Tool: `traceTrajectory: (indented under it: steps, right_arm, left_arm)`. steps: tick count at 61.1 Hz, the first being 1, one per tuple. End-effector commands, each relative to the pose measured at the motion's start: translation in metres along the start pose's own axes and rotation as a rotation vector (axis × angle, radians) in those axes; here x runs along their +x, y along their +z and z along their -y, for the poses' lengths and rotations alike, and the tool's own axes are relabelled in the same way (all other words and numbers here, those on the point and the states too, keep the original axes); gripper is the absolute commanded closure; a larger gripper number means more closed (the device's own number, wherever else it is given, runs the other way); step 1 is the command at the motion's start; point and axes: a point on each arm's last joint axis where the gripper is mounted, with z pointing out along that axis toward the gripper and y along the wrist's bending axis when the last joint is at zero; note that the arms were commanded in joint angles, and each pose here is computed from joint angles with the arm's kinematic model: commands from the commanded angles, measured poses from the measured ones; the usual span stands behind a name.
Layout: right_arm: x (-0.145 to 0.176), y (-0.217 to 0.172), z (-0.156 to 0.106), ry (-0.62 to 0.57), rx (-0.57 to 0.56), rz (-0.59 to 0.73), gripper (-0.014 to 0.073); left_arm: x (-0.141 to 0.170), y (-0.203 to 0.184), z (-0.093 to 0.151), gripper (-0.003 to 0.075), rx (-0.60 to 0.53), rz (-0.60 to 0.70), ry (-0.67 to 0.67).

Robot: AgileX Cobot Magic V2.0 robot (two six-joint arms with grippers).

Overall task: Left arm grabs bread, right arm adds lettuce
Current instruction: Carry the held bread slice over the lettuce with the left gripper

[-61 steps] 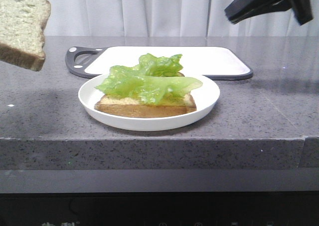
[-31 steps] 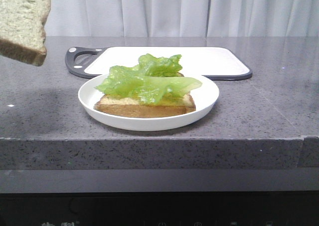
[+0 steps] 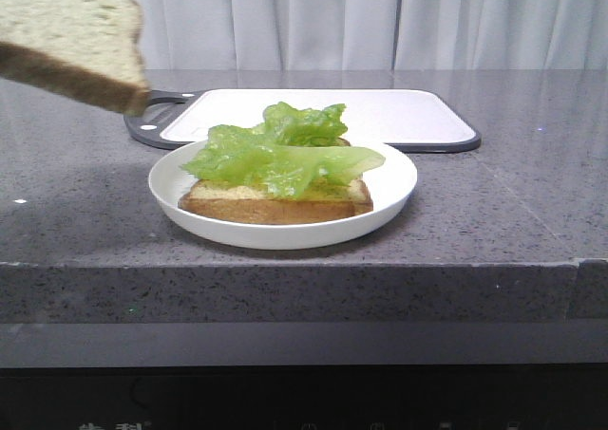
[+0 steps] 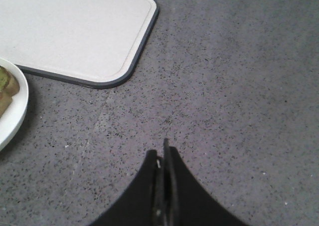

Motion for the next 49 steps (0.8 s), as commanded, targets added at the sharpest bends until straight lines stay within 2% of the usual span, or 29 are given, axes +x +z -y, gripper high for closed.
traceTrajectory:
  steps: [1,5,6,25,40,49]
  right_arm:
    - [-0.014,-0.006,0.001,0.004,0.005,0.128,0.0696]
    - [-0.015,-0.006,0.001,0.004,0.005,0.131,0.0696]
    - [-0.015,-0.006,0.001,0.004,0.005,0.132,0.0655]
    - [-0.015,-0.006,0.0,0.013,0.001,0.13,0.0655]
    - [-0.015,-0.006,0.0,0.017,-0.001,0.13,0.0655]
    - [-0.015,-0.006,0.0,0.018,-0.002,0.13,0.0655]
  left_arm:
    - [-0.019,-0.002,0.017,0.0739,0.141,0.085,-0.043]
    - [-0.024,0.005,0.02,0.0739,0.207,0.078,-0.057]
    - [-0.026,0.007,0.022,0.0739,0.228,0.076,-0.071]
    - [-0.036,0.064,0.01,0.0739,0.404,-0.079,-0.182]
    - [-0.042,0.104,0.007,0.0739,0.443,-0.192,-0.173]
    - [-0.045,0.12,0.005,0.0739,0.424,-0.229,-0.151]
